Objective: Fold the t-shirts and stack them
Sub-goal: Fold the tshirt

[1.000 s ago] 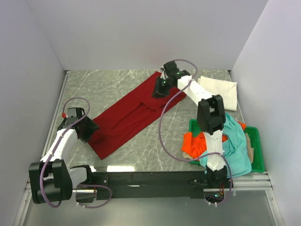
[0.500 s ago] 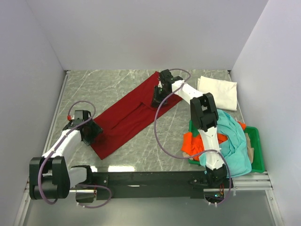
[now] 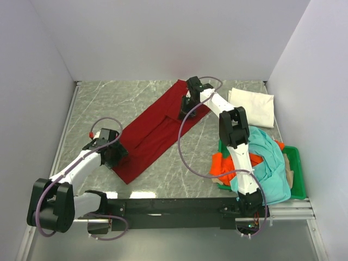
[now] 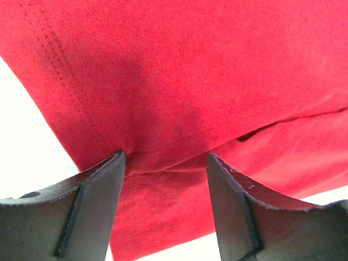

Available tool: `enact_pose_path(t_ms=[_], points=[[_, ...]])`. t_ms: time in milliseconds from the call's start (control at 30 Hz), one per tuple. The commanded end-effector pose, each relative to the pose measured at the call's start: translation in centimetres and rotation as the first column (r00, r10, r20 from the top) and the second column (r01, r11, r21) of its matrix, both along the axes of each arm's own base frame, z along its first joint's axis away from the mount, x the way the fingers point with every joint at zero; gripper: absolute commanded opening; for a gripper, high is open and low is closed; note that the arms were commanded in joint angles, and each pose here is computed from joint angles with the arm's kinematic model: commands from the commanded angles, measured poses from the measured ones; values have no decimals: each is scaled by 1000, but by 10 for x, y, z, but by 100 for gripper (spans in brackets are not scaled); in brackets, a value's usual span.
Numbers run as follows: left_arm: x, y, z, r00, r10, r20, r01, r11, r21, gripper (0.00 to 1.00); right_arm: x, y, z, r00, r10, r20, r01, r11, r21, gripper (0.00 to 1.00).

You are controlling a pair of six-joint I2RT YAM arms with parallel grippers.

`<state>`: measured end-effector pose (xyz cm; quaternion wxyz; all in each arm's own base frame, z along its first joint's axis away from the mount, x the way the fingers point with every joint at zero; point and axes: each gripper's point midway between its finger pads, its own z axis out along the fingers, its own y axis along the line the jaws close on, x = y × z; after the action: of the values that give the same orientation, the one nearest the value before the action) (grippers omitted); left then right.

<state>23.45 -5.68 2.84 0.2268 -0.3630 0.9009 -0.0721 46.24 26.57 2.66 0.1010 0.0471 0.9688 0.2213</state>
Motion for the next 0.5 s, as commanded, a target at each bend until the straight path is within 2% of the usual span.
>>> enact_pose_path(t_ms=[0,467], points=[[-32,-13,-20,994,-14,-111,9,999,-43,68,14,-34,-23,999,-41,-8,40,992,-116,36],[-55,-60,-22,978,-190,-90,170,967,-191,67,33,-38,-19,1000,-12,28,15,993,-121,37]])
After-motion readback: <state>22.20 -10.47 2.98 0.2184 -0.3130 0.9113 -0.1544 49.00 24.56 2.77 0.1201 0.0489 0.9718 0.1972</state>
